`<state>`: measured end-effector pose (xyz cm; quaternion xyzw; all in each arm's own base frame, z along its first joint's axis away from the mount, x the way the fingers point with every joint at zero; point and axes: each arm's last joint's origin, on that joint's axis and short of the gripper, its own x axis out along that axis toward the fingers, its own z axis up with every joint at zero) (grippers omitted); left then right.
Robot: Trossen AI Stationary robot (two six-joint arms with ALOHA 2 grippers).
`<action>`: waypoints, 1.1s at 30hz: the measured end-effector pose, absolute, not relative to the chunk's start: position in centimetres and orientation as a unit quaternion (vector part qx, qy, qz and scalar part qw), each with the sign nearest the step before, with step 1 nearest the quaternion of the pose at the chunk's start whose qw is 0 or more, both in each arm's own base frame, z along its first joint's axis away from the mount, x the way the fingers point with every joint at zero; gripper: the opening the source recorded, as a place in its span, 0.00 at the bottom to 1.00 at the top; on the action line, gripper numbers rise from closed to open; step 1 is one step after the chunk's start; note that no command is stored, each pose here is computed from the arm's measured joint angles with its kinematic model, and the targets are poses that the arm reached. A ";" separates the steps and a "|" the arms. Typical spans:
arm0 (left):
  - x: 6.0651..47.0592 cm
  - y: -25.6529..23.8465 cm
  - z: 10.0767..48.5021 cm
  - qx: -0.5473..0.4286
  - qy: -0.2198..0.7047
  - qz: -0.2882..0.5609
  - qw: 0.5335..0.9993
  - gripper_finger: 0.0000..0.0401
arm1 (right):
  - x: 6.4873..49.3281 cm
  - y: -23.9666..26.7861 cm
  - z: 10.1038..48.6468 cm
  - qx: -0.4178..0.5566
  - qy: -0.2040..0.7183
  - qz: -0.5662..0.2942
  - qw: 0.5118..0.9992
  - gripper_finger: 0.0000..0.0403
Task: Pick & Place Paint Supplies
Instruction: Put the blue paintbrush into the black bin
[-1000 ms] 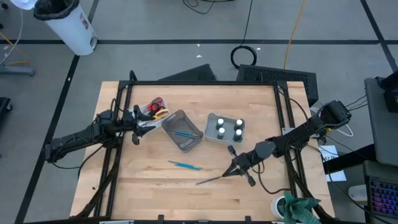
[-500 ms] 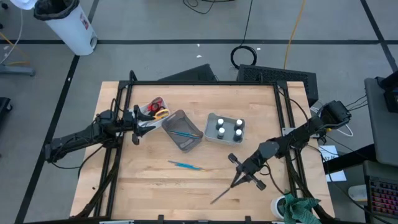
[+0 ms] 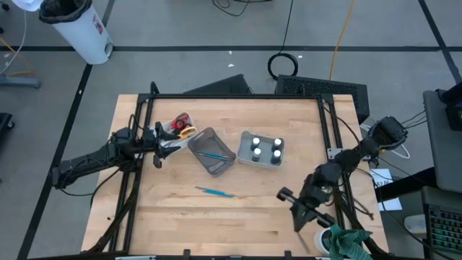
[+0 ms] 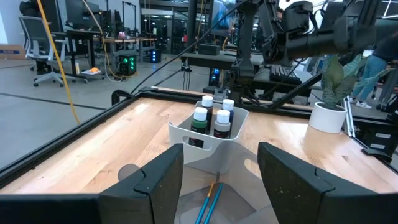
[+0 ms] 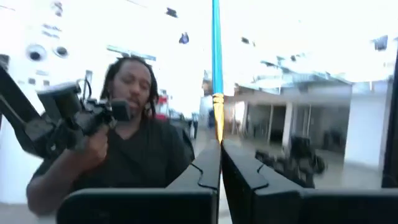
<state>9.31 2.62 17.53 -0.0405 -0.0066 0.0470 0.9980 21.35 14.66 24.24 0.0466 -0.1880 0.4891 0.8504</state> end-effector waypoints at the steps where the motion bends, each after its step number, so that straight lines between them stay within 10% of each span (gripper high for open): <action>1: 9.3 2.6 17.5 -0.040 -0.007 0.047 0.998 0.53 | 21.1 14.8 24.5 0.046 -0.206 0.491 0.845 0.00; 16: 9.3 2.6 17.5 -0.041 -0.007 0.047 0.998 0.53 | 19.1 16.4 25.9 0.027 -0.312 0.454 0.834 0.00; 33: 9.3 2.6 17.5 -0.040 -0.007 0.047 0.998 0.53 | 20.1 15.8 24.7 0.019 -0.226 0.550 0.804 0.00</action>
